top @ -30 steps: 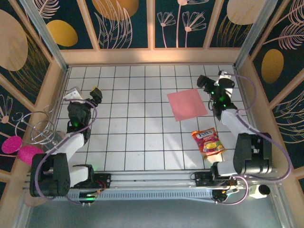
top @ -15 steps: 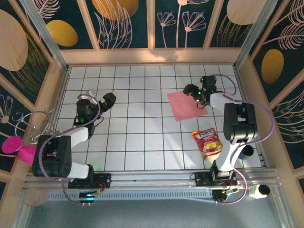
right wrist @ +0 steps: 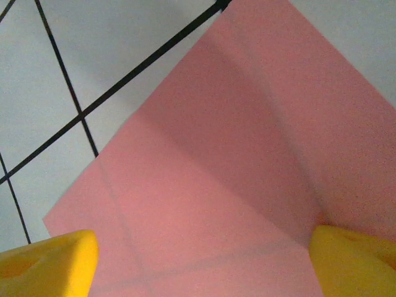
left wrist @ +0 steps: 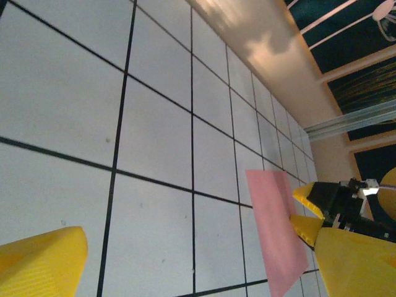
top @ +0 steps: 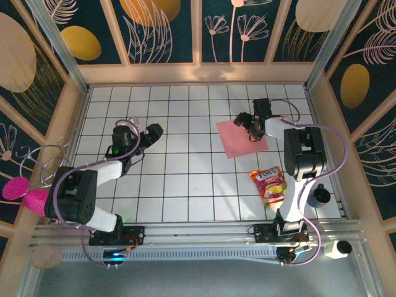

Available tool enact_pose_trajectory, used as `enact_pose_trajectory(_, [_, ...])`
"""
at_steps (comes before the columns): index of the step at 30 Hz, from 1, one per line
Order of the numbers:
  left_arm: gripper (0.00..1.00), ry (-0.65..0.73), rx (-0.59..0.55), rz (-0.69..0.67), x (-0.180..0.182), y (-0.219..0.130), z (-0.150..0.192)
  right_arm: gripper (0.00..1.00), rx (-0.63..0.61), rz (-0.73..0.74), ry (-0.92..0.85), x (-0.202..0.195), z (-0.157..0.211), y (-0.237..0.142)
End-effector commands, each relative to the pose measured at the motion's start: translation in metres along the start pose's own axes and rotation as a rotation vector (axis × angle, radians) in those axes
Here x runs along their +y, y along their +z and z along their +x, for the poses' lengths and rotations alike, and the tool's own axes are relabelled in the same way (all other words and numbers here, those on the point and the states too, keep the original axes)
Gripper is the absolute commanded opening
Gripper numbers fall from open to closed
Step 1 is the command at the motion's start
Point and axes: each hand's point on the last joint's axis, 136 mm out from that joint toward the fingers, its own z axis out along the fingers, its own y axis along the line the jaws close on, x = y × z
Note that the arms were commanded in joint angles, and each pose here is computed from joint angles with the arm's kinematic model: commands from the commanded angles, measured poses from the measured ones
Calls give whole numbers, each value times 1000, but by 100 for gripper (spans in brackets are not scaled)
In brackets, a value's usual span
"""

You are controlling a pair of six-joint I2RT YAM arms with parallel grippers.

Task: Fold a paper plane with a square sheet of paper (pick it up from the middle)

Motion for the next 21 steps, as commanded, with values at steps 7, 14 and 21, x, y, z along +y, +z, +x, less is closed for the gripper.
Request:
enact_pose_trajectory(7, [87, -48, 68, -41, 4, 12, 17, 89, 146, 40, 244, 36, 125, 8])
enact_pose_trajectory(14, [80, -84, 105, -69, 5, 11, 38, 86, 185, -74, 190, 120, 177, -6])
enact_pose_trajectory(21, [71, -90, 188, -117, -6, 7, 72, 80, 117, -298, -8, 164, 138, -53])
